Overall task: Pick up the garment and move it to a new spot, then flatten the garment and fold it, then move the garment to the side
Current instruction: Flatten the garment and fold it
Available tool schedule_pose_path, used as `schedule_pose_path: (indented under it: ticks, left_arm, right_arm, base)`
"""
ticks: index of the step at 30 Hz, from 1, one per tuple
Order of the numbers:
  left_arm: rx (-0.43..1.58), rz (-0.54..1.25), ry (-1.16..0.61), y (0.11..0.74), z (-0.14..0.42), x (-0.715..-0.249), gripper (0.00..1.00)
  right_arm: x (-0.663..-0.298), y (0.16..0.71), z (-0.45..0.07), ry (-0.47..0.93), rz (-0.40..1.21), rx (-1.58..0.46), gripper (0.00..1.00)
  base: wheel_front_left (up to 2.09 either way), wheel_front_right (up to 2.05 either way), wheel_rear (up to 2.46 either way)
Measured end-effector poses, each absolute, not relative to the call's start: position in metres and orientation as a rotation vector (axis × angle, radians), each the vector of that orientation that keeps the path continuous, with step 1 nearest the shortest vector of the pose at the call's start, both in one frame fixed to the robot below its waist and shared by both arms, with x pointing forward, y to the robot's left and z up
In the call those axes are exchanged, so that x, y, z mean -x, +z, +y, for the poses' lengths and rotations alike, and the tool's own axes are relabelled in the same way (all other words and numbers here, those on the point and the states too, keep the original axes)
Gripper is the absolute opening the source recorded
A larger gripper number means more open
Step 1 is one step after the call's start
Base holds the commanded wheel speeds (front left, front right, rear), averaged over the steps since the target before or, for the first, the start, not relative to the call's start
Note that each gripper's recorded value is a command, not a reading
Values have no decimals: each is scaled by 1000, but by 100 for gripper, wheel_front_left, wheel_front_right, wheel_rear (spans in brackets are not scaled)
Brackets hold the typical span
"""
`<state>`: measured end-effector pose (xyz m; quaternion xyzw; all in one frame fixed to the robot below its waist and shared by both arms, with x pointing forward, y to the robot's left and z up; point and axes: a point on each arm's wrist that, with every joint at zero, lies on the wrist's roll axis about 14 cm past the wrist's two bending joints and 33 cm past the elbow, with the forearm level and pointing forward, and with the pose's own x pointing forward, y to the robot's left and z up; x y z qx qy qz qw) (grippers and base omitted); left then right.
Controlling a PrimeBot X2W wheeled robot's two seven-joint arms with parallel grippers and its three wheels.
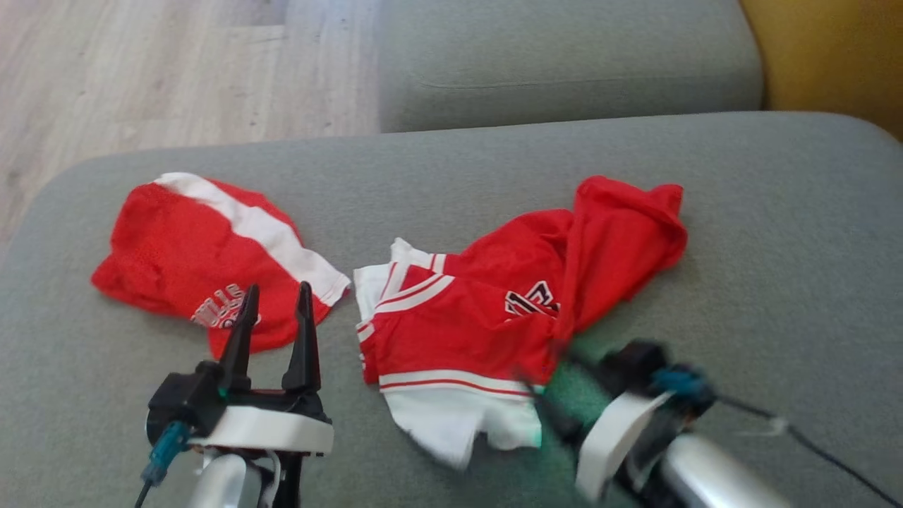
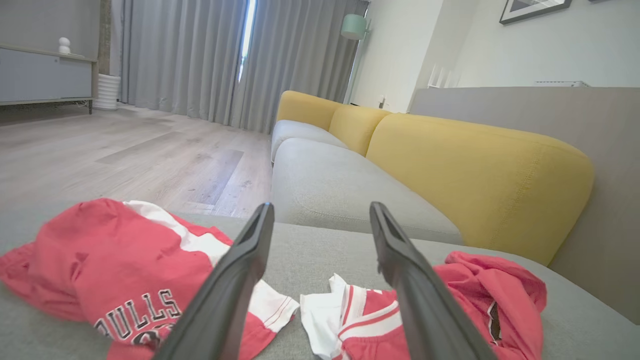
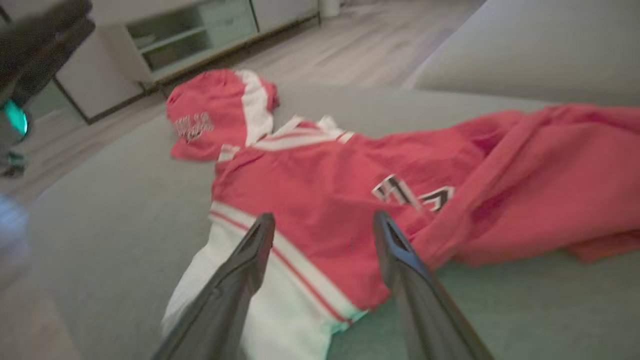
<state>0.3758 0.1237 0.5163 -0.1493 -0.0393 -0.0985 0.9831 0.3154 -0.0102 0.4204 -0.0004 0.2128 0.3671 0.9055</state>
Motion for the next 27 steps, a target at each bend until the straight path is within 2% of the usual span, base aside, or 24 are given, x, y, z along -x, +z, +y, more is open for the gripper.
schedule_pose_path:
  ticks: [6, 11, 16, 20, 27]
  left_arm:
    - [296, -85, -227, 520, 114, -385, 100]
    - [298, -101, -256, 527, 104, -394, 100]
    - [302, -86, -278, 523, 96, -399, 100]
    - [306, -75, -296, 519, 88, -407, 100]
    - [255, -22, -373, 507, 67, -431, 100]
  right_arm:
    - [-377, 487, -72, 482, 79, -85, 100]
    - [-399, 532, -131, 256, -114, -86, 100]
    - [-387, 519, -162, 132, -98, -67, 100]
    - [-374, 503, -168, 101, -58, -82, 100]
    - [-385, 511, -171, 90, -85, -101, 100]
  base:
    - [0, 0, 0]
    - [0, 0, 0]
    - [0, 0, 0]
    - [0, 0, 0]
    - [0, 0, 0]
